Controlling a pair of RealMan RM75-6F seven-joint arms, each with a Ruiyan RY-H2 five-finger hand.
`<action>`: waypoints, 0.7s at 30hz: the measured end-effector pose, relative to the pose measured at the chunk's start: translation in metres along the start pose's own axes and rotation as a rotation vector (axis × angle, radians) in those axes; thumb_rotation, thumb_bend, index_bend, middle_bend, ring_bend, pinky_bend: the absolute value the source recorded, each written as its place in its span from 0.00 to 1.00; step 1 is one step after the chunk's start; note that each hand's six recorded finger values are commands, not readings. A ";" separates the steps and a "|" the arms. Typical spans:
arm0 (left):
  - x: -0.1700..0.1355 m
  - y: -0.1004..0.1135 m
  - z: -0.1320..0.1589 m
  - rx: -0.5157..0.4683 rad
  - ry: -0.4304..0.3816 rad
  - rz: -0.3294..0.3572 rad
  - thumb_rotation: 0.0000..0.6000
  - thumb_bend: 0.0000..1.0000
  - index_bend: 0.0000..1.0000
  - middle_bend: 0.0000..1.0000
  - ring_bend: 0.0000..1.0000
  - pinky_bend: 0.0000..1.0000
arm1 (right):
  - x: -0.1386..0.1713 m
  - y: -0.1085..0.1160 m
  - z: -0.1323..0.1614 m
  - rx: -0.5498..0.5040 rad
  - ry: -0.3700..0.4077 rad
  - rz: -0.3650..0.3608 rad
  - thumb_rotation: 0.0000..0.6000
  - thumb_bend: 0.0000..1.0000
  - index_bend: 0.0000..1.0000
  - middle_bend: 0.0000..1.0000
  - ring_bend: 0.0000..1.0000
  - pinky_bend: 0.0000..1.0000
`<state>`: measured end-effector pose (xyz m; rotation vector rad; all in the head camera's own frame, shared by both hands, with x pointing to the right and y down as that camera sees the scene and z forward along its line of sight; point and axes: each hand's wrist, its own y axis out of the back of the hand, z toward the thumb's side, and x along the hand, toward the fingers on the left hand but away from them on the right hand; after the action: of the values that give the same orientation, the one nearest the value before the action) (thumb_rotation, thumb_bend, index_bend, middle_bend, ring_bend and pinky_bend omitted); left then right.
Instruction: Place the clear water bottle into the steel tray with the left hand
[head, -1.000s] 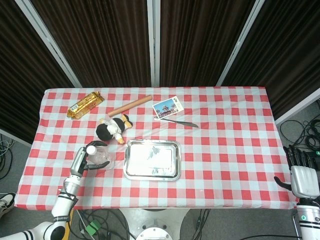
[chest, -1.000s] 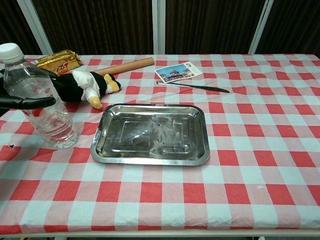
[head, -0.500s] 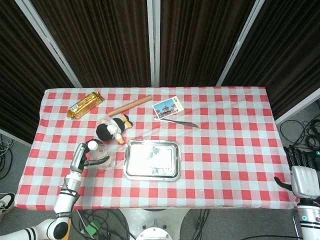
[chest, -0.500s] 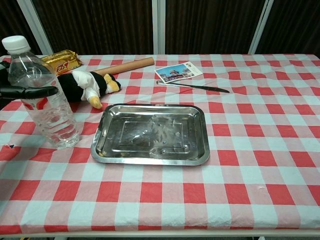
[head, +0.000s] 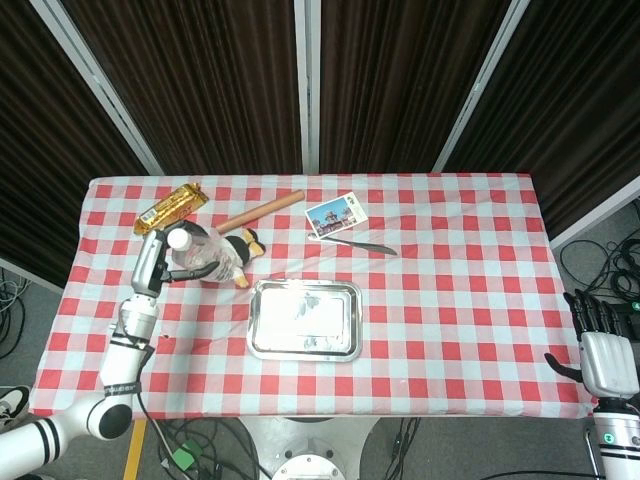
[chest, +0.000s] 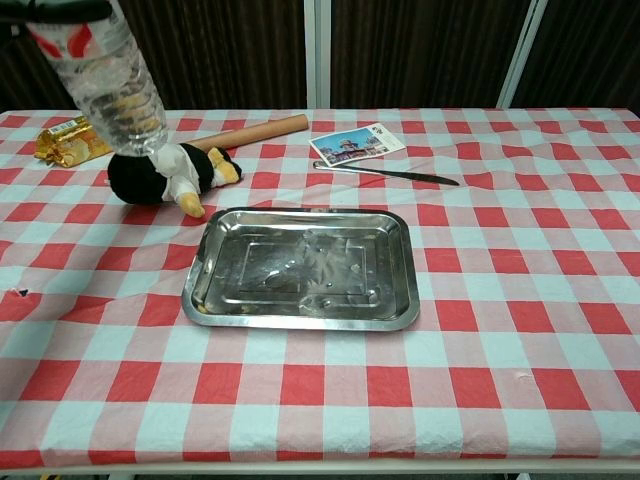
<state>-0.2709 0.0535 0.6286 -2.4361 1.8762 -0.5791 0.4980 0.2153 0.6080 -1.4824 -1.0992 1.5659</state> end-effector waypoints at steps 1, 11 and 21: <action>0.008 -0.001 0.010 0.012 -0.022 -0.007 1.00 0.18 0.64 0.66 0.42 0.47 | 0.001 0.002 0.001 -0.001 0.003 -0.006 1.00 0.09 0.04 0.02 0.00 0.00; -0.005 -0.004 -0.030 0.049 0.086 -0.036 1.00 0.18 0.63 0.66 0.43 0.47 | 0.001 0.000 0.002 0.003 0.007 0.004 1.00 0.09 0.04 0.02 0.00 0.00; 0.015 0.009 0.016 0.007 -0.044 0.007 1.00 0.18 0.63 0.66 0.43 0.48 | 0.001 -0.004 0.000 0.009 0.001 0.017 1.00 0.09 0.04 0.02 0.00 0.00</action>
<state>-0.2712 0.0335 0.6161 -2.4162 1.8625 -0.5264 0.4978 0.2178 0.6112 -1.4899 -1.0802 1.5794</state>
